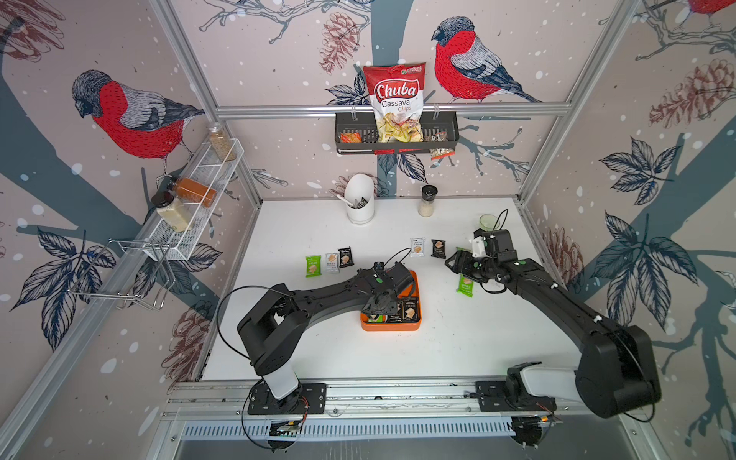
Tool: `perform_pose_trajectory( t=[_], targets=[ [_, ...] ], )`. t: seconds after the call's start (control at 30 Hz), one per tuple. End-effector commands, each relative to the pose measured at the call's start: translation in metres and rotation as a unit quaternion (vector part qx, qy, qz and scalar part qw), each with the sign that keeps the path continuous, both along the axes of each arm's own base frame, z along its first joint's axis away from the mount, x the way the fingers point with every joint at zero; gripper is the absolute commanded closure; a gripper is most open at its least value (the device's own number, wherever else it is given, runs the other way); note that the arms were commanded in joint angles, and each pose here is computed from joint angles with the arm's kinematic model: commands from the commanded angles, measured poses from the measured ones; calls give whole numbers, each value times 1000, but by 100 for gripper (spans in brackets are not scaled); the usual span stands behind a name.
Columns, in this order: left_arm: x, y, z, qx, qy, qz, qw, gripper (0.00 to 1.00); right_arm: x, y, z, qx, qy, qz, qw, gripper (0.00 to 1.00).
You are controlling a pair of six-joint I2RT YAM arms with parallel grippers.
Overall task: Take the cookies out of the storage box
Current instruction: Pick up the cookie from the storage box.
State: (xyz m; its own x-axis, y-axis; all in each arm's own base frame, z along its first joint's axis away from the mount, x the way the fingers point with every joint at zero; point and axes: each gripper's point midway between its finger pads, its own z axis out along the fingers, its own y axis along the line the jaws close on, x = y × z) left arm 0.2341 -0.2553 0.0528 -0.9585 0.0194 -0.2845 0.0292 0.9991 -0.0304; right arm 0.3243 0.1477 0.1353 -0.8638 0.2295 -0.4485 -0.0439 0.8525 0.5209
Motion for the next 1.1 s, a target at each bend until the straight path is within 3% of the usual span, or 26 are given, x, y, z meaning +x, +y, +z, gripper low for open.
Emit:
perform_pose_trajectory(
  t=[0.0, 0.37, 0.7, 0.87, 1.07],
  targets=[
    [-7, 9, -5, 25, 17, 3, 1000, 40, 1, -2, 3, -5, -8, 4, 1000, 34],
    [-10, 1, -28, 28, 41, -18, 999, 34, 4, -8, -1, -7, -2, -1, 1000, 34],
    [-10, 10, -40, 49, 52, -15, 997, 52, 6, -10, 0, -8, -1, -4, 1000, 34],
    [-7, 10, -40, 56, 50, -15, 997, 37, 8, -11, 1, -10, -1, -4, 1000, 34],
    [-2, 8, -39, 59, 47, -18, 997, 34, 8, -11, 1, -10, 0, -5, 1000, 34]
  ],
)
